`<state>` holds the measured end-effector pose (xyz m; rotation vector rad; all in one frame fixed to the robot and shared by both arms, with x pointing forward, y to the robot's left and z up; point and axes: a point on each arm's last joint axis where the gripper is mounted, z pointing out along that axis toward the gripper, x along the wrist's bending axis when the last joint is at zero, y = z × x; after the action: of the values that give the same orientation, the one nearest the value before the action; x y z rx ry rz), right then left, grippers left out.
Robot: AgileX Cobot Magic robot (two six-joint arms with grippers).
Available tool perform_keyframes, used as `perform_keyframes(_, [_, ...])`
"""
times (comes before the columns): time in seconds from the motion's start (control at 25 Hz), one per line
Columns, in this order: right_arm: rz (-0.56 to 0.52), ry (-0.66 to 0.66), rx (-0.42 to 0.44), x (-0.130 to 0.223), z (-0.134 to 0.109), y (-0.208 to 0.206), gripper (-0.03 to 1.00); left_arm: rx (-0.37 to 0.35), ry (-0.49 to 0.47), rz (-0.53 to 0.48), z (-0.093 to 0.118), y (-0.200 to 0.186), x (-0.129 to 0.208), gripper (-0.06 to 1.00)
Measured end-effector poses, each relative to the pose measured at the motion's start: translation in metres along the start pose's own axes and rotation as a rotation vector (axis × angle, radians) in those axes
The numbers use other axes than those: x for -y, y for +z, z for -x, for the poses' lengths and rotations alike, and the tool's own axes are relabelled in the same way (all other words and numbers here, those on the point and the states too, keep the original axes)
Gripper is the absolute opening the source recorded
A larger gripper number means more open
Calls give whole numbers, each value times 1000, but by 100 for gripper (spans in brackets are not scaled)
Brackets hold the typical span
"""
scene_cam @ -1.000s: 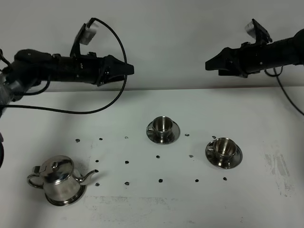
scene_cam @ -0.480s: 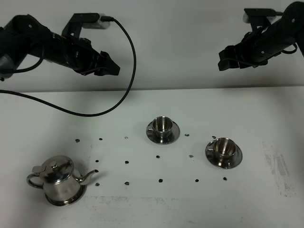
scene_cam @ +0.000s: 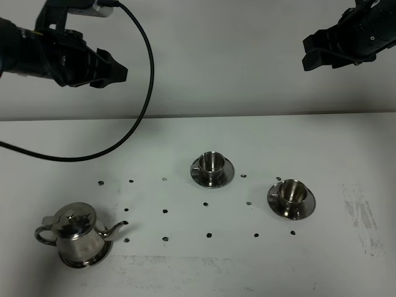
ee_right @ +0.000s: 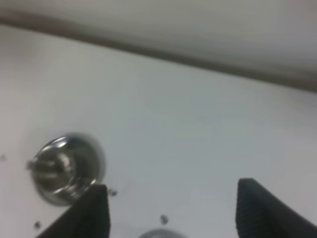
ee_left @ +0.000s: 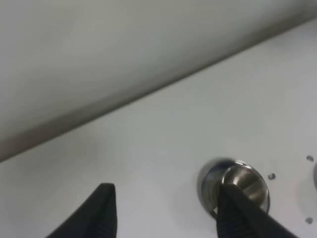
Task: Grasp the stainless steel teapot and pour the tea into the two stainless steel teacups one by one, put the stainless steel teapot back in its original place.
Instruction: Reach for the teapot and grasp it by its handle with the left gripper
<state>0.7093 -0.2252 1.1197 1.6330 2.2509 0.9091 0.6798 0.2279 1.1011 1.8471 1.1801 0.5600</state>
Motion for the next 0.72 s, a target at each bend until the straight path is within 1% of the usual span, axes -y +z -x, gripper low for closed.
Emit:
perform_keyframes(0.04, [-10,5,-4,5,-1,-2,54,-22,-5,18,2,-8,5,48])
perform_keyframes(0.2, [20,4,18,26,-8,-18,54,-118,-20,99,10,-43,21,48])
perform_keyframes(0.32, [78,3,50,46,-12,-32,54,-175,-41,137,15,-64,38,48])
perform_keyframes(0.36, [115,-2,63,51,-15,-41,54,-192,-50,147,17,-71,44,48])
perform_keyframes(0.56, [227,-8,119,85,-23,-67,54,-256,-66,188,26,-103,67,48])
perform_keyframes(0.64, [277,-8,138,92,-25,-76,54,-274,-65,206,30,-114,74,47])
perform_keyframes(0.72, [304,-11,145,98,-29,-87,54,-287,-63,226,34,-125,78,47])
